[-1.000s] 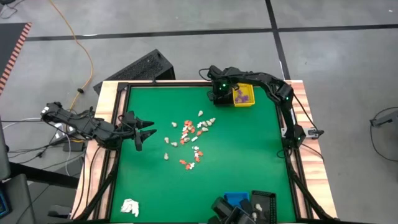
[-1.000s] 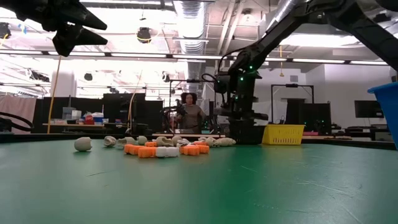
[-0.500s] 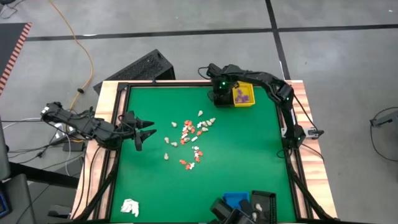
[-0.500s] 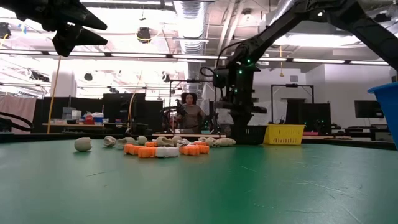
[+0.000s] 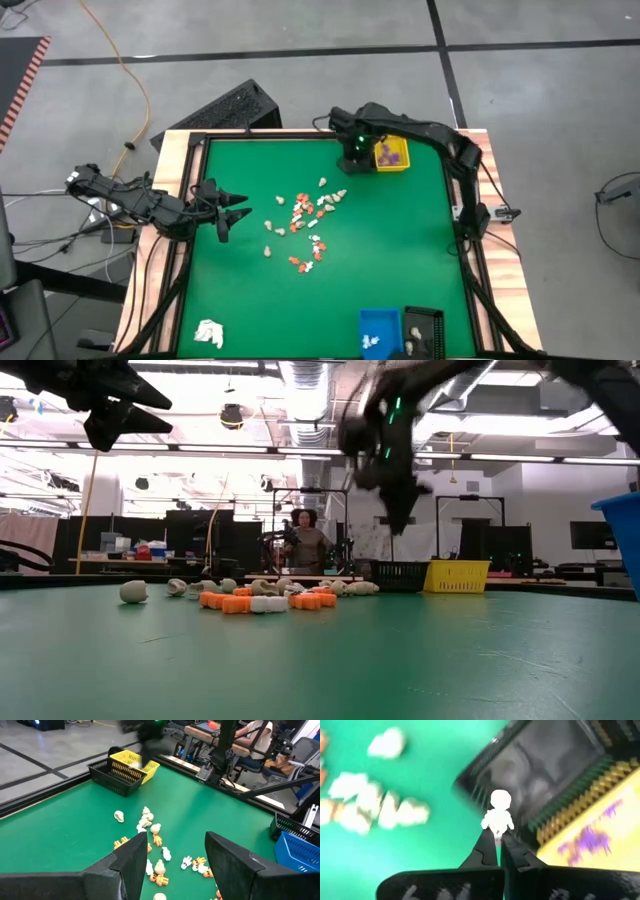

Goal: Sort Halloween decoration
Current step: Put the white skeleton toy into the blue basket

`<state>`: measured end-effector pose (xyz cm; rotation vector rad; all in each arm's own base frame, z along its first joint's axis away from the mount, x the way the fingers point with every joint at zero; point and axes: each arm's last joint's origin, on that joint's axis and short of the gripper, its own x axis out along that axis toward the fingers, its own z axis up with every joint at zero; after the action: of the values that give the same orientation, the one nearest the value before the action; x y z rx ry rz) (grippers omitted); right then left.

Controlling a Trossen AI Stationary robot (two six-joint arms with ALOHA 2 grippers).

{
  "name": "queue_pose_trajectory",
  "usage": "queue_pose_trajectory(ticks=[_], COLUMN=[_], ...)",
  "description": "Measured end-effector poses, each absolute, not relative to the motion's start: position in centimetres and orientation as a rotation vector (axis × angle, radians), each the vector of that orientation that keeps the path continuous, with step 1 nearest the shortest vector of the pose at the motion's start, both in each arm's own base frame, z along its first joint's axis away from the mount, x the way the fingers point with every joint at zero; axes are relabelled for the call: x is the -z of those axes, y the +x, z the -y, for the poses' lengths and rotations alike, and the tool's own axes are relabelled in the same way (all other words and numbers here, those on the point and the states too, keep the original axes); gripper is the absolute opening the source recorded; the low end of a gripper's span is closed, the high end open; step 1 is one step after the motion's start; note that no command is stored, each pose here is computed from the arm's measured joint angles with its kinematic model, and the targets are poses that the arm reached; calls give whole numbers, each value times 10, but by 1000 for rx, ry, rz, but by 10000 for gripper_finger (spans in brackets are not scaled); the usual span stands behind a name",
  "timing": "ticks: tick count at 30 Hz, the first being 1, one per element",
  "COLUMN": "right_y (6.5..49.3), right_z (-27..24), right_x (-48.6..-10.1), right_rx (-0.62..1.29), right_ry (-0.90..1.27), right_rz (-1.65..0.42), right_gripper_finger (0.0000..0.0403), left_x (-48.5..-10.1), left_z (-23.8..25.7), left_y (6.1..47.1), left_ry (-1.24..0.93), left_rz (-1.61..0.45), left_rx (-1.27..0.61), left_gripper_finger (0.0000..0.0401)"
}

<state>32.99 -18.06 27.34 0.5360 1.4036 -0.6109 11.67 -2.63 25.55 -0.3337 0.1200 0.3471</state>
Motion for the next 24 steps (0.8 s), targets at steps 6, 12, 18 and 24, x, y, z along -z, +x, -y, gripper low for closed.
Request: queue_pose_trajectory(ticks=[6,12,18,24], right_y=[302,258,222,222], right_z=[75,-47,-147,-226], right_x=[-333,-355,-344,-311], right_rx=[546,486,486,302], right_ry=[482,580,760,757], right_rz=[-1363,-1288,-1221,-1216], right_gripper_finger=[0,0,0,0], left_x=[-255,-255,-255,-255], left_z=[26,26,26,26], left_y=[117,117,117,117], left_ry=[-330,-332,-340,-354], left_rz=[-126,-125,-122,-117], left_rx=[-348,-348,-350,-357], left_gripper_finger=[189,189,189,189])
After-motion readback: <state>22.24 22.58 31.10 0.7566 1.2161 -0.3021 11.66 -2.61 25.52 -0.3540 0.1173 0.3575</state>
